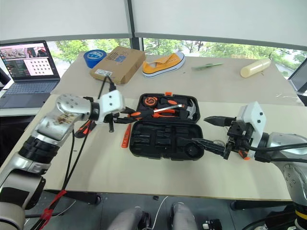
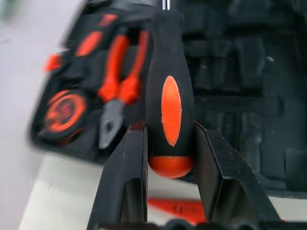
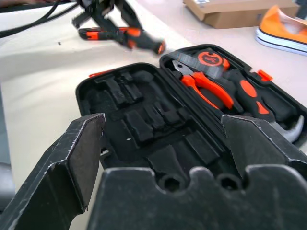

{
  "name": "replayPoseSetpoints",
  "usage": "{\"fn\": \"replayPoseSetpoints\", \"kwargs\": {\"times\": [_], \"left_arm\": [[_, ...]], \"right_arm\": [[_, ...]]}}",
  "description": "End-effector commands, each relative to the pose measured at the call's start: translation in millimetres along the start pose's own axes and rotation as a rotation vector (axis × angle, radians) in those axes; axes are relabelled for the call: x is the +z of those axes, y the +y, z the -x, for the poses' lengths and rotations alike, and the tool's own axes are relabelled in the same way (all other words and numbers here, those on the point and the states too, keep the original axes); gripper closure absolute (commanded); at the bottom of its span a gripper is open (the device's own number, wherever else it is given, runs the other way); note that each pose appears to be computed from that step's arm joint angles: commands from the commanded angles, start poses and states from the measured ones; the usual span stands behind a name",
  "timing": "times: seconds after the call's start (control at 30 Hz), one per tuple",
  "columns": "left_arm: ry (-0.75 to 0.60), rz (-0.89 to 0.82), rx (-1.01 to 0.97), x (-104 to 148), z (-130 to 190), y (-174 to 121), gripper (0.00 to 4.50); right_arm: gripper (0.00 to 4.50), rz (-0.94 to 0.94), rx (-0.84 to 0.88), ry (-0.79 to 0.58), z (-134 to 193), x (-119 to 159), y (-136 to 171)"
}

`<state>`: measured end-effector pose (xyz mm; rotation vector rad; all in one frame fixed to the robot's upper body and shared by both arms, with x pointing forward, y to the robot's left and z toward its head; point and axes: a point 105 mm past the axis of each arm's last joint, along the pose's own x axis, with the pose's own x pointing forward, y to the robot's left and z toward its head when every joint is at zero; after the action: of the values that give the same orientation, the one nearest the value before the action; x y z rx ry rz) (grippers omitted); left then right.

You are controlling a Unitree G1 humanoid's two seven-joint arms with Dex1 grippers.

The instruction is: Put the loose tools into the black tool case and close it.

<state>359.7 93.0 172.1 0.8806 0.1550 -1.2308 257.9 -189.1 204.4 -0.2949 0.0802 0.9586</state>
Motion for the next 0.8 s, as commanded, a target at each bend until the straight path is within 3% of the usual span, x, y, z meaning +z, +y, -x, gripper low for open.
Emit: {"fn": "replayPoseSetpoints", "kwargs": {"times": [0.03, 0.8], "left_arm": [[0.044, -0.109, -0.031, 2, -6, 2, 3.66], [0.065, -0.143, -0.059, 14, -53, 14, 3.66]], "right_arm": [[0.00, 0.036, -0.035, -0.038, 6, 13, -1], [0.00, 0.006, -0.084, -0.065, 2, 15, 1]]}}
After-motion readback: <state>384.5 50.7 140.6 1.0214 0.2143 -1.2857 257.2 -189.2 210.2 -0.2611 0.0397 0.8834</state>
